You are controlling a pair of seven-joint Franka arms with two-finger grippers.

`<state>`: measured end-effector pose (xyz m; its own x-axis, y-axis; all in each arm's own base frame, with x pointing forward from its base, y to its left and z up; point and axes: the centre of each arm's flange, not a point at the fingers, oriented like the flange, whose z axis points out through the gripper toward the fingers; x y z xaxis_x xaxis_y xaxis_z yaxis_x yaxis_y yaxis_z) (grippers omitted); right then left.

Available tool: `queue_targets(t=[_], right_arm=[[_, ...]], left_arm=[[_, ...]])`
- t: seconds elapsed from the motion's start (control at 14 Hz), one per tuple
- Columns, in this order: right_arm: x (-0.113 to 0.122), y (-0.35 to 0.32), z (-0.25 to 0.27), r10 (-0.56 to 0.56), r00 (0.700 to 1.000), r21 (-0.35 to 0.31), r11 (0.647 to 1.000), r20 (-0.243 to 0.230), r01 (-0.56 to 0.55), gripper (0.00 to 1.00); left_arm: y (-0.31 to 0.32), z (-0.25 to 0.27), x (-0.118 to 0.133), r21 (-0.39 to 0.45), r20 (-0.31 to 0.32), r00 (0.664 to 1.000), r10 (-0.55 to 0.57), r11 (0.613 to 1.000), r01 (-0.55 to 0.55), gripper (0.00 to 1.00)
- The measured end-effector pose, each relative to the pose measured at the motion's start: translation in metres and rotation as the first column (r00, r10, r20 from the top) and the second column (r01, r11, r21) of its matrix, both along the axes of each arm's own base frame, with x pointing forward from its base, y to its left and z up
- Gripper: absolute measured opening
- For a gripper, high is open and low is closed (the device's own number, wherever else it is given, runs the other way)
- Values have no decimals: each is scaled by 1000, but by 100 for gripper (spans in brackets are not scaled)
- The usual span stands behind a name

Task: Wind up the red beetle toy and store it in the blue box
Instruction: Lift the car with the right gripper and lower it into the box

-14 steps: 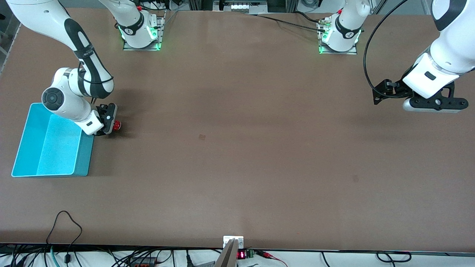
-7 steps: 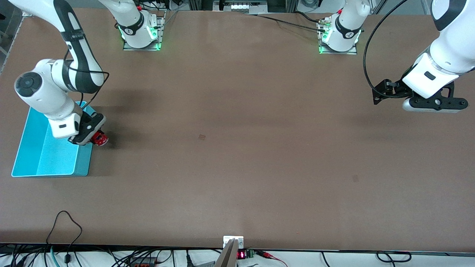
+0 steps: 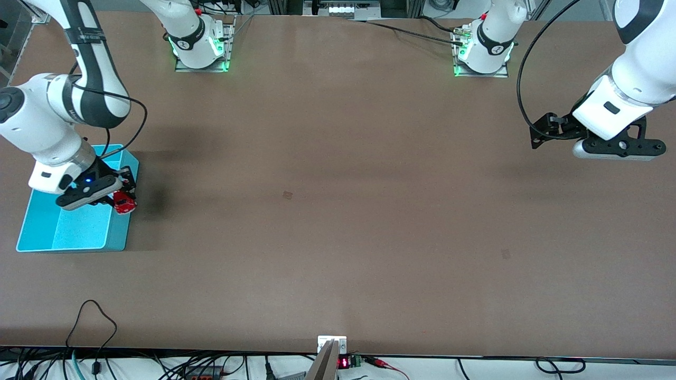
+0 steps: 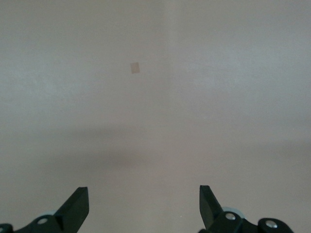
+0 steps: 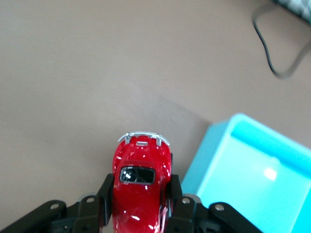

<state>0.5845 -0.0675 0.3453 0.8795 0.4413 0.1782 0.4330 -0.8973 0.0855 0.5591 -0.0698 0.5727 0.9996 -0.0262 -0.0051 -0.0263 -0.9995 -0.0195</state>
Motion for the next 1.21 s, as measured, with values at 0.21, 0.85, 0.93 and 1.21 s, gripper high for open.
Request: queue_targets(t=[0.21, 0.85, 0.93, 1.21], right_arm=[[-9, -66, -9, -167, 986, 12, 986, -18, 167, 48], [-2, -156, -74, -367, 920, 66, 923, -140, 379, 48], [-2, -157, -87, -386, 909, 64, 914, -159, 400, 48], [-1, -152, -113, -406, 892, 62, 903, -200, 425, 48]], left_arm=[[0, 0, 0, 0, 0, 1000, -1, 1000, 1, 100], [-1, 0, 0, 0, 0, 1000, -1, 1000, 1, 100], [-1, 0, 0, 0, 0, 1000, -1, 1000, 1, 100], [-1, 0, 0, 0, 0, 1000, -1, 1000, 1, 100]])
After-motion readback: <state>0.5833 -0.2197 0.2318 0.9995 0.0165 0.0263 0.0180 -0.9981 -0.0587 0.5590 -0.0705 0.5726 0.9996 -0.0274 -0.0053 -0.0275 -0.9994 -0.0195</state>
